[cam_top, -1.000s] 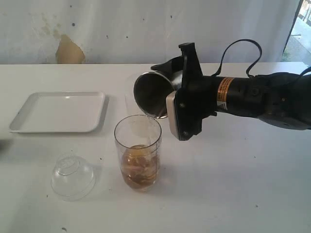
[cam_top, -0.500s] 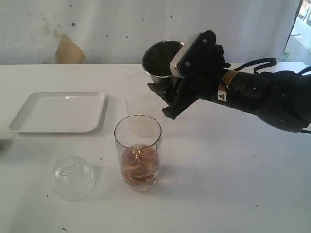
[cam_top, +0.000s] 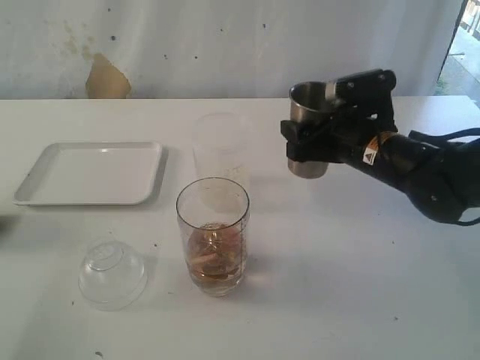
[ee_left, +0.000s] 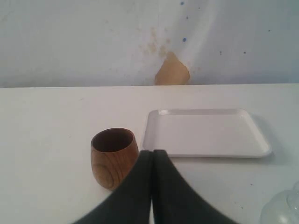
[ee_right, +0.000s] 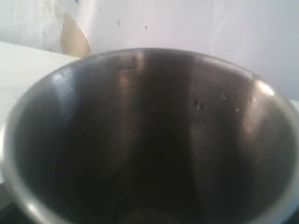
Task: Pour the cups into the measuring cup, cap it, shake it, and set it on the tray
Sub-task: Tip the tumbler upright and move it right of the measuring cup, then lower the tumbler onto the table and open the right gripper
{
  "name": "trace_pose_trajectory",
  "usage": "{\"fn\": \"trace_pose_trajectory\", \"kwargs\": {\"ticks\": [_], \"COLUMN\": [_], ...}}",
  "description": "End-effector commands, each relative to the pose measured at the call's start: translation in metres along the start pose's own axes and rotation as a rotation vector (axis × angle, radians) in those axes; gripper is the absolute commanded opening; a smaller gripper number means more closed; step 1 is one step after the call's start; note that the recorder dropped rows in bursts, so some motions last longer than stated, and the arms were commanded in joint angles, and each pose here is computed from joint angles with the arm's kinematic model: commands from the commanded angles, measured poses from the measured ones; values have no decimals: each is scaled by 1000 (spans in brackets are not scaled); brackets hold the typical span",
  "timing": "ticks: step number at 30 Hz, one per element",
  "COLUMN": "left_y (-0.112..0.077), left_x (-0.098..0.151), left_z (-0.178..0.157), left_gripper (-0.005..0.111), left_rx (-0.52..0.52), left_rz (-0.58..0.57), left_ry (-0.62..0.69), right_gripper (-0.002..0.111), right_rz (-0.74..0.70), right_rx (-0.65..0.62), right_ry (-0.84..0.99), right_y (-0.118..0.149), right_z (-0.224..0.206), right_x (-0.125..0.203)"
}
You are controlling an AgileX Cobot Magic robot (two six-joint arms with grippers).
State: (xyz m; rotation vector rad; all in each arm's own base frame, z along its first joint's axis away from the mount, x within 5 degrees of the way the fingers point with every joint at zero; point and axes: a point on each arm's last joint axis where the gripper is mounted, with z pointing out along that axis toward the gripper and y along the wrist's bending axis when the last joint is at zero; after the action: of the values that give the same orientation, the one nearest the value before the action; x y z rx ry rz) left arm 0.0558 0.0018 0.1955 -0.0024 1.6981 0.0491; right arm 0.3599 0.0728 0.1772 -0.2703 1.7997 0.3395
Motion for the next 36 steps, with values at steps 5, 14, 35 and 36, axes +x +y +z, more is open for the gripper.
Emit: {"fn": "trace_pose_trajectory", "kwargs": {"ticks": [5,14,35,36], "left_y": [0,0,0,0], "left_x": [1,1,1,1], "left_z": [0,0,0,0], "left_gripper": [0,0,0,0], "left_rx": [1,1,1,1], "left_rz": [-3,-3,-3,-3], "left_ry": [-11,-11,-11,-11], "right_gripper": [0,0,71,79], "right_rz": [2,-92,-85,-93], "right_rx": [-26,-31,-41,-41], "right_ry": [-23,44,11,10], "right_y": [-9,-12,-11,-11], "right_z": [16,24,26,26], "right_x": [36,70,73,73]}}
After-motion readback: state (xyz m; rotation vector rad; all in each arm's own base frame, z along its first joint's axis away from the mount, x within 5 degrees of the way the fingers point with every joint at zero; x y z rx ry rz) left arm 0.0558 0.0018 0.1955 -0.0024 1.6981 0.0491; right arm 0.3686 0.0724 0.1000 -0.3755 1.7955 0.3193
